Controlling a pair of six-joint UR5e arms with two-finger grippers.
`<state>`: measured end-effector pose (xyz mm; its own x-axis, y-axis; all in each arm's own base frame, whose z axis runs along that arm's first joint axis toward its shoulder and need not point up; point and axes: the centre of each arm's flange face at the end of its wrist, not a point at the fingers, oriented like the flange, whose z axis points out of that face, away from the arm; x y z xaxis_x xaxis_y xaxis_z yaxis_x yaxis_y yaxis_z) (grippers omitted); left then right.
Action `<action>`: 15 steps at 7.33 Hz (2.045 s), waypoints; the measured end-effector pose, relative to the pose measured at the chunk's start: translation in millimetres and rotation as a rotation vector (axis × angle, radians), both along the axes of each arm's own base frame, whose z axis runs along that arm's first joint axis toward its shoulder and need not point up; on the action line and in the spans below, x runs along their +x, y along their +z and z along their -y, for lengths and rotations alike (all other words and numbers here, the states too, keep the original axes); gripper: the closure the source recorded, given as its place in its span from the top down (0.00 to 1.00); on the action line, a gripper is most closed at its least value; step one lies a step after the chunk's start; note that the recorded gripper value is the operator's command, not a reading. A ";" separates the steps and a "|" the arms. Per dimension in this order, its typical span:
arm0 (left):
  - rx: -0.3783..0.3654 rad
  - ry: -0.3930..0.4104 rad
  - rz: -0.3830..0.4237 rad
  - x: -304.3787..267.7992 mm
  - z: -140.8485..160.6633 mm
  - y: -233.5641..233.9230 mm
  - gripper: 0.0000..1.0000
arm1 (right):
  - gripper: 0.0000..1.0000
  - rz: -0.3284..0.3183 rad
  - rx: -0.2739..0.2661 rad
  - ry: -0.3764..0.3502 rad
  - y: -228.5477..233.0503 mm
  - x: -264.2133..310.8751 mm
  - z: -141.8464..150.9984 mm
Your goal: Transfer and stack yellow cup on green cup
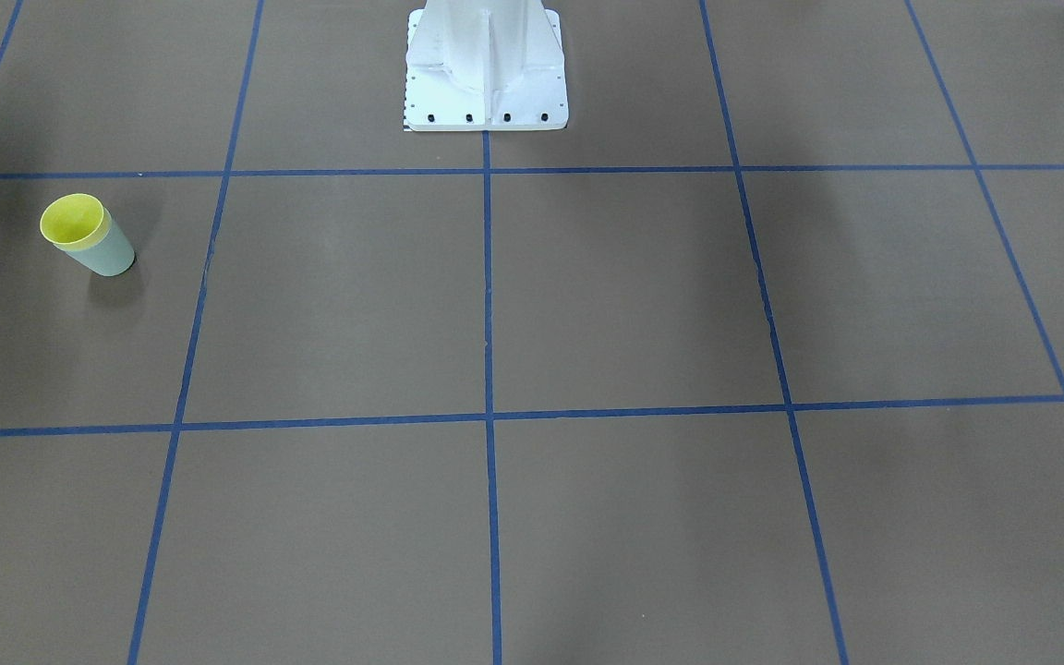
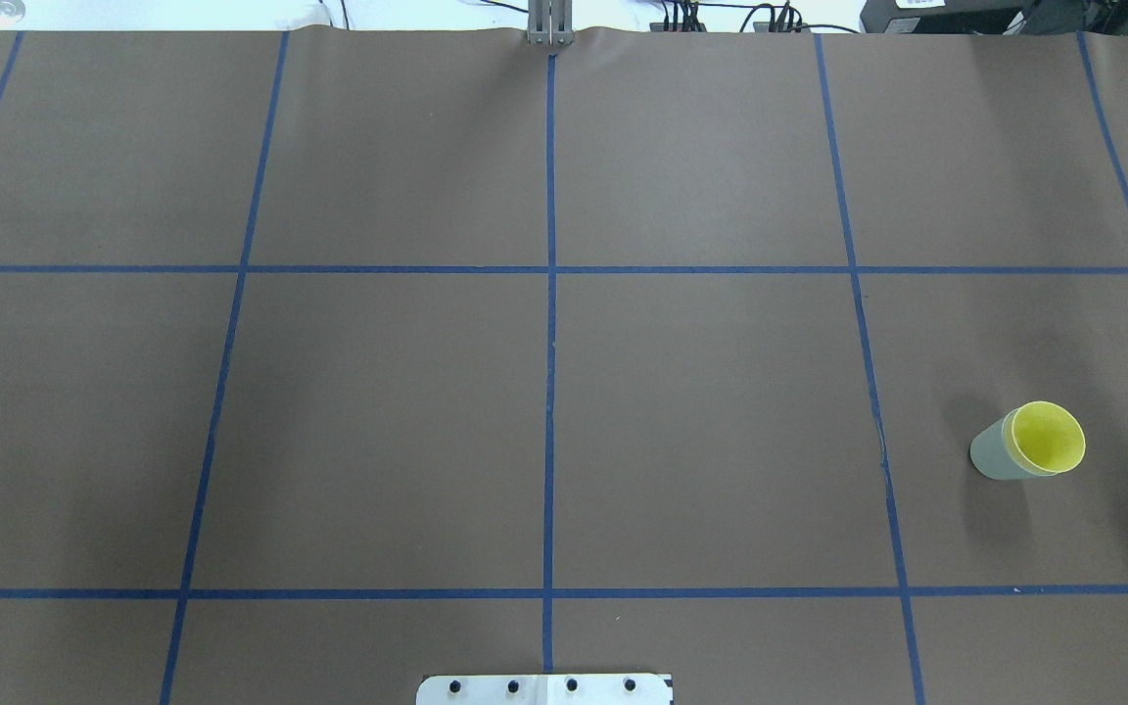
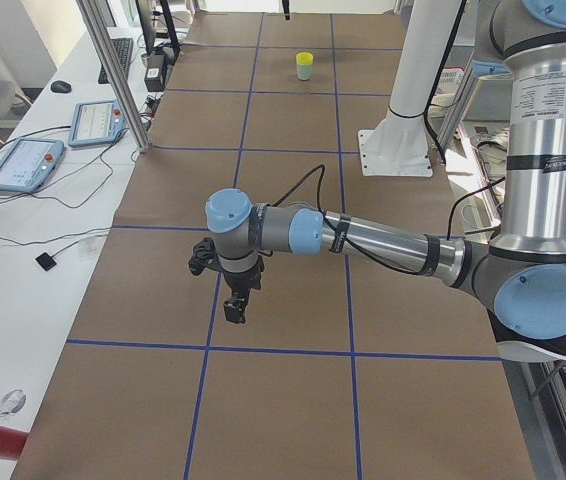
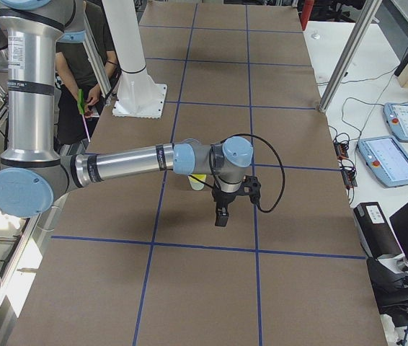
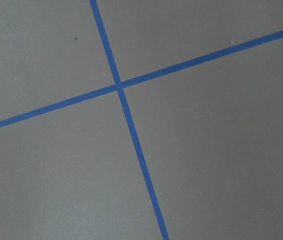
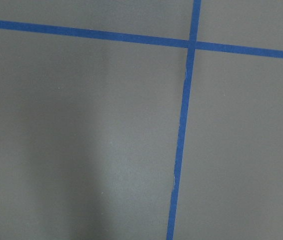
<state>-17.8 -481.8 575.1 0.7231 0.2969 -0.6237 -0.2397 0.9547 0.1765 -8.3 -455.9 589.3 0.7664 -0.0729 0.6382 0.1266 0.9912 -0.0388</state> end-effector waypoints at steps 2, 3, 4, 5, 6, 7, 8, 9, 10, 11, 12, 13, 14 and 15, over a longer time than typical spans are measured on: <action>-0.010 -0.002 -0.011 -0.3 -2.6 3.6 1.00 | 1.00 0.009 -0.005 0.012 0.6 5.2 -3.5; -0.020 -0.004 -0.018 -1.3 -6.2 7.9 1.00 | 1.00 0.012 -0.016 0.020 5.6 9.1 -8.1; -0.037 -0.021 -0.020 -2.7 -8.1 11.0 1.00 | 1.00 0.012 -0.023 0.031 9.8 14.5 -13.2; -0.064 -0.054 -0.021 -3.2 -8.7 11.3 1.00 | 1.00 0.012 -0.024 0.039 10.5 18.4 -16.4; -0.086 -0.083 -0.021 -3.2 -8.9 10.5 1.00 | 1.00 0.013 -0.020 0.043 9.0 20.9 -18.0; -0.098 -0.098 -0.021 -3.4 -9.2 10.7 1.00 | 1.00 0.013 -0.016 0.046 7.6 22.3 -19.2; -0.104 -0.104 -0.021 -3.6 -9.3 11.3 1.00 | 1.00 0.010 -0.014 0.046 7.2 22.8 -20.5; -0.105 -0.107 -0.021 -3.7 -9.4 11.2 1.00 | 1.00 0.005 -0.014 0.046 8.1 23.5 -21.9; -0.106 -0.108 -0.021 -3.8 -9.4 11.1 1.00 | 1.00 0.002 -0.016 0.045 9.2 23.9 -23.2; -0.108 -0.110 -0.021 -3.9 -9.4 11.1 1.00 | 1.00 0.001 -0.016 0.045 9.3 24.0 -23.4; -0.109 -0.112 -0.020 -4.2 -9.5 11.5 1.00 | 1.00 0.001 -0.015 0.046 9.0 23.9 -23.3; -0.112 -0.113 -0.020 -4.4 -9.5 12.3 1.00 | 1.00 0.002 -0.015 0.046 8.5 23.8 -22.8; -0.114 -0.114 -0.020 -4.5 -9.5 13.0 1.00 | 1.00 0.004 -0.015 0.046 8.3 23.7 -22.6; -0.114 -0.115 -0.020 -4.6 -9.5 12.7 1.00 | 1.00 0.006 -0.016 0.046 8.3 23.5 -22.5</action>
